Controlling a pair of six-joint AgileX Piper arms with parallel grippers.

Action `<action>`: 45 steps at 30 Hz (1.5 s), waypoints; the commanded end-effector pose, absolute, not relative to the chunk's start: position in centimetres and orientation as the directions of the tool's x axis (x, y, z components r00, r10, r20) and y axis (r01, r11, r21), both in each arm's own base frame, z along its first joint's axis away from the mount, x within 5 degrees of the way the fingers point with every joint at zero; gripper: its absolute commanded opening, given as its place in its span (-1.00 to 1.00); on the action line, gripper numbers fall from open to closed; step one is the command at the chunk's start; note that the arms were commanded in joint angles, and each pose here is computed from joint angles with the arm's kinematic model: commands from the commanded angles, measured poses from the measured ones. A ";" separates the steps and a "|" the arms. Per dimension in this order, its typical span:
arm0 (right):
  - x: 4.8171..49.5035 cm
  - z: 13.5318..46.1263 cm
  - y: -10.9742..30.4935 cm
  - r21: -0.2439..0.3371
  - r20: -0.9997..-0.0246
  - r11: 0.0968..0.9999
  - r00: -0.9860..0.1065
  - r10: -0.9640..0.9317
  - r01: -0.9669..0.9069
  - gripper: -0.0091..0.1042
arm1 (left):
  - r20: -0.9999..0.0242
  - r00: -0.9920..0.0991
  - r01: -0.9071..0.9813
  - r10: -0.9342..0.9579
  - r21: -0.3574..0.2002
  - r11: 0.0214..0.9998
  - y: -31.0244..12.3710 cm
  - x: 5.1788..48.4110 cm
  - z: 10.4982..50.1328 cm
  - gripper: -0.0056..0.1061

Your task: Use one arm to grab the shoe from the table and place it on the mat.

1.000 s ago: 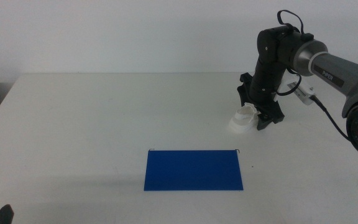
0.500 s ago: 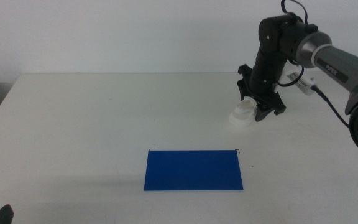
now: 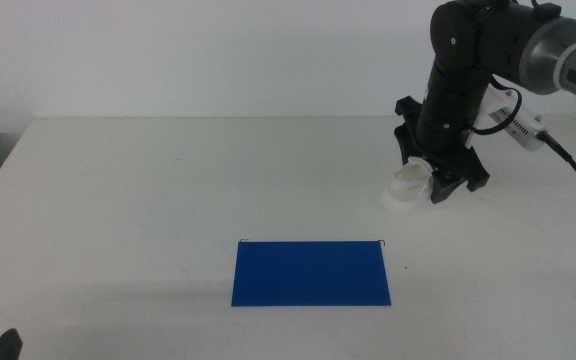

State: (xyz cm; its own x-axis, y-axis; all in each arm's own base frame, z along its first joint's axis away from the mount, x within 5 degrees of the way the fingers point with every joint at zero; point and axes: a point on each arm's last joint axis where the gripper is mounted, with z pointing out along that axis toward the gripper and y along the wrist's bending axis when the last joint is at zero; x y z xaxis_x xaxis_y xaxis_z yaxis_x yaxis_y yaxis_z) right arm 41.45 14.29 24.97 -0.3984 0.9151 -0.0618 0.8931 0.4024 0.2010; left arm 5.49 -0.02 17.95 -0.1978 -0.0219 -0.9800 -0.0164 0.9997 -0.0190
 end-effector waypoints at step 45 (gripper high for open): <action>32.9 28.2 24.0 -0.103 -0.256 0.957 -0.922 -0.289 -0.271 -0.91 | -0.993 -0.112 -0.018 -0.033 -0.031 0.999 0.0 5.5 18.5 0.78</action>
State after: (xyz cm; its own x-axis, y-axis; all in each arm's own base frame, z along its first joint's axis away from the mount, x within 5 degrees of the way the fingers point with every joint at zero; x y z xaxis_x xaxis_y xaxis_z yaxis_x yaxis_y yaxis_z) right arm 33.65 25.00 24.91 -0.9564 -0.1944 -0.2181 -0.1848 0.9807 -0.0638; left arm 5.49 -0.02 17.95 -0.1978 -0.0219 -0.9800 -0.0164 0.9997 -0.0190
